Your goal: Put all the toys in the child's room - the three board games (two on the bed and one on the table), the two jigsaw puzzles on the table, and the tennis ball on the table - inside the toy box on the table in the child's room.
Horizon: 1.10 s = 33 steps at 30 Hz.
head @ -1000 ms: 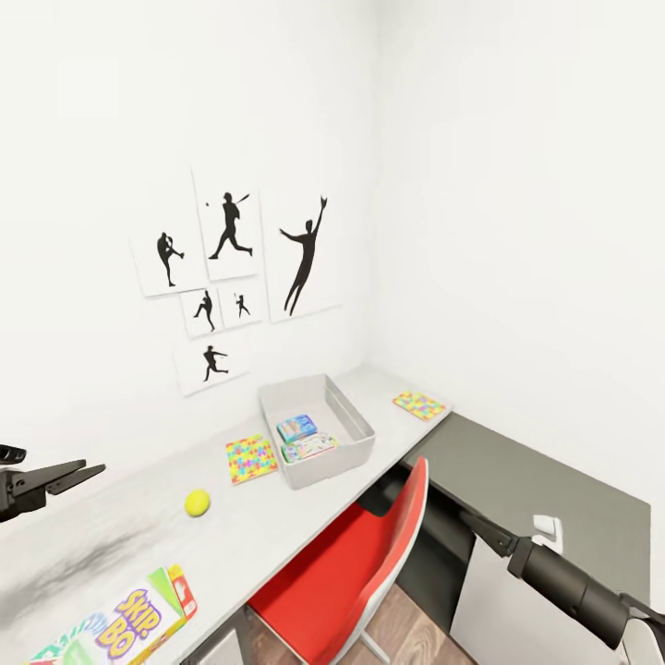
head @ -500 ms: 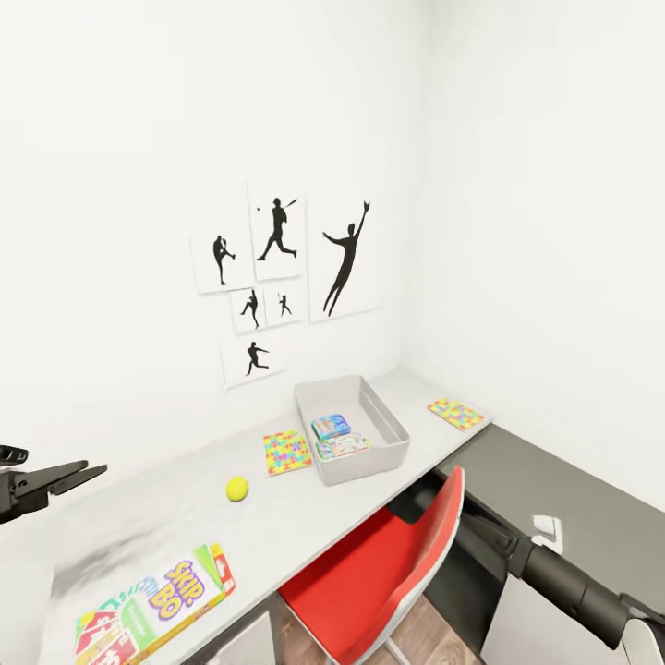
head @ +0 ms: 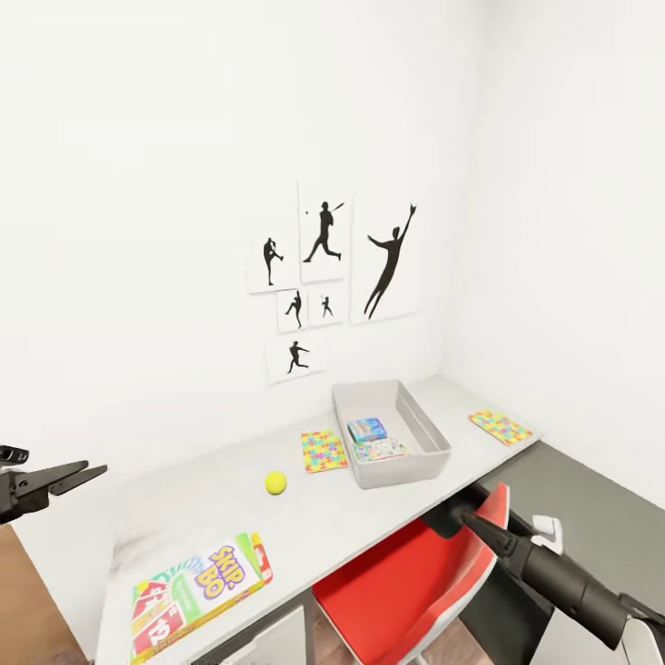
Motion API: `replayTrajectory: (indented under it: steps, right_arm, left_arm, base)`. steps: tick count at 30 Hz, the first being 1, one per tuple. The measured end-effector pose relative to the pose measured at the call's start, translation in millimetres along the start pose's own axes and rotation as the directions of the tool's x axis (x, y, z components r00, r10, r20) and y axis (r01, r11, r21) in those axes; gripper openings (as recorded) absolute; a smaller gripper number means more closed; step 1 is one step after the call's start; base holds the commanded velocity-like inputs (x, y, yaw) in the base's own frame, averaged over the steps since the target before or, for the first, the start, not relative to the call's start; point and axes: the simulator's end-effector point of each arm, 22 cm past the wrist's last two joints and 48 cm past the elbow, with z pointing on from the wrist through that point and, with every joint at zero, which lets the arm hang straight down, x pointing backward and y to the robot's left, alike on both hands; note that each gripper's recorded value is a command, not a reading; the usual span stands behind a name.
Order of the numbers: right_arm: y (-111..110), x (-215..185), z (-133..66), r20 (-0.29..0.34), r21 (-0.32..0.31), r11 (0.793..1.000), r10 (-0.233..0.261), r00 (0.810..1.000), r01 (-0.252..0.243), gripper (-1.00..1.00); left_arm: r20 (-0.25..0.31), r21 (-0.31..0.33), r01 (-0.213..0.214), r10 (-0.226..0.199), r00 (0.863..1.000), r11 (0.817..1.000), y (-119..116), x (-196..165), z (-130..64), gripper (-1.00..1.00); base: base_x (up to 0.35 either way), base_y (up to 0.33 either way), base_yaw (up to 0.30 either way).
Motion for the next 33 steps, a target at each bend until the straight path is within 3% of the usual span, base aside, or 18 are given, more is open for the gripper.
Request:
replayTrajectory:
  steps: [33]
  right_arm:
    - [1.1,-0.7,0.2,0.001,0.002,1.000,-0.005,1.000,0.005,1.00]
  left_arm:
    - [0.009,0.016,0.002,-0.002,1.000,1.000,-1.5,3.8,5.2,1.00]
  base:
    - [0.000,0.047,0.281]
